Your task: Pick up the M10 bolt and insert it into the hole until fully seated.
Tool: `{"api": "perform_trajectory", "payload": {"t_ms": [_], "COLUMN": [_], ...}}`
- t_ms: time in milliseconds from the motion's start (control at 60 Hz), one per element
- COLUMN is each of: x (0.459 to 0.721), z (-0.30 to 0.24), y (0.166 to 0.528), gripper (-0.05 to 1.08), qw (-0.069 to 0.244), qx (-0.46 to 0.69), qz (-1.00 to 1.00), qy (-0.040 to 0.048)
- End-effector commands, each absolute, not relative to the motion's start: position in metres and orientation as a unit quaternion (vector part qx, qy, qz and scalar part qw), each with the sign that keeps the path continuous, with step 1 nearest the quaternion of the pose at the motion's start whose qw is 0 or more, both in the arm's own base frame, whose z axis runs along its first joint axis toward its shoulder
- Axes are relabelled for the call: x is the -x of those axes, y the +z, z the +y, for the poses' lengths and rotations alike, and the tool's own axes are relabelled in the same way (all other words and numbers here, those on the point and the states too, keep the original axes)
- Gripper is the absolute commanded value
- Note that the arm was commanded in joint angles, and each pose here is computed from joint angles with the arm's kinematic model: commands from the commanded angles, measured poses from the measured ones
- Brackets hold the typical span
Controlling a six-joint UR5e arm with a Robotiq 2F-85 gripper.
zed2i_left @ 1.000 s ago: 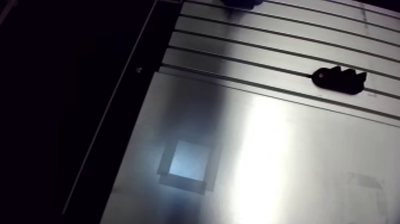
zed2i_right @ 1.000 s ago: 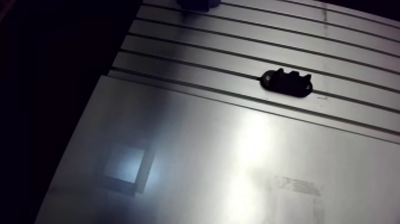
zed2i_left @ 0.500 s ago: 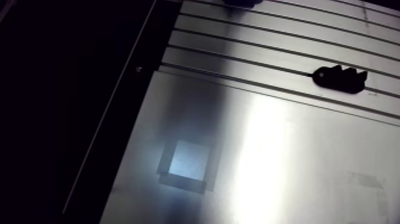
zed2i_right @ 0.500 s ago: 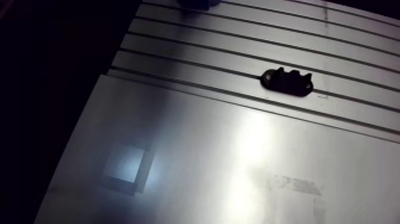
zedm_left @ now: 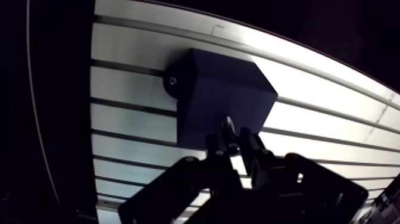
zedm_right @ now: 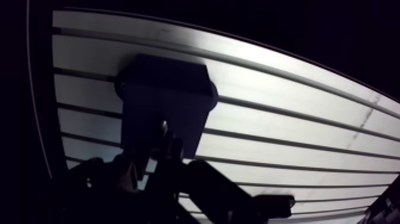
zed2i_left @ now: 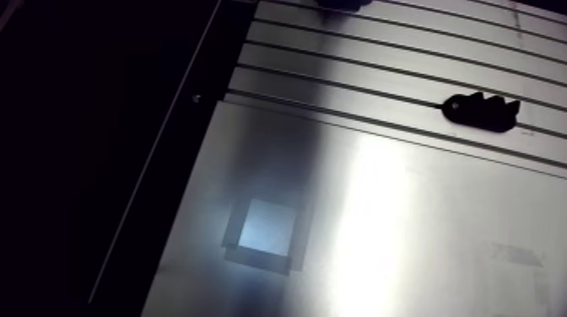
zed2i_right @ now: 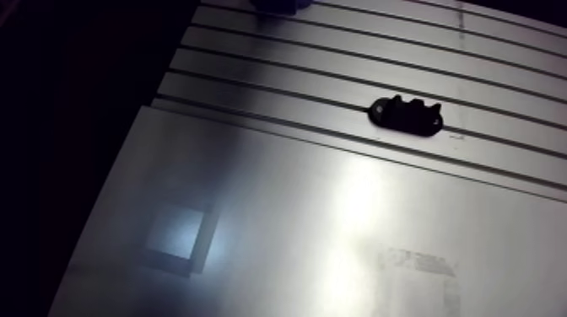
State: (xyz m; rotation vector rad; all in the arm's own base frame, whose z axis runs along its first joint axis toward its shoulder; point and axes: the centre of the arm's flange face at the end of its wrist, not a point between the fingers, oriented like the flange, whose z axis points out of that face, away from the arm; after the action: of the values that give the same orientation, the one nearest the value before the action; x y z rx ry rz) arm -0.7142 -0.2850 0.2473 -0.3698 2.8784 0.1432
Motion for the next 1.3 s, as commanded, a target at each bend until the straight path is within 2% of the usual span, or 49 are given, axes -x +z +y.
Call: {"api": "perform_trajectory", "payload": {"t_ms": [17,33,50,67,767,1000,1067,1300], "x": [0.712,0.711,0.711,0.710,0.705,0.690,0.673,0.634], "z": [-0.284,-0.285,-0.285,-0.285,-0.284,-0.275,-0.264,-0.229], "y": [0.241,0.241,0.241,0.239,0.246,0.300,0.333,0.373], "gripper": [0.21,0.07,0.07,0.01,0.01,0.01,0.01,0.01], "qw": [0.125,0.125,0.125,0.127,0.125,0.103,0.103,0.101], "qx": [0.131,0.132,0.132,0.131,0.131,0.130,0.132,0.125], "qz": [0.982,0.982,0.982,0.982,0.982,0.985,0.985,0.986], "qy": [0.0487,0.0488,0.0488,0.0491,0.0474,0.0424,0.0405,0.0382]}}
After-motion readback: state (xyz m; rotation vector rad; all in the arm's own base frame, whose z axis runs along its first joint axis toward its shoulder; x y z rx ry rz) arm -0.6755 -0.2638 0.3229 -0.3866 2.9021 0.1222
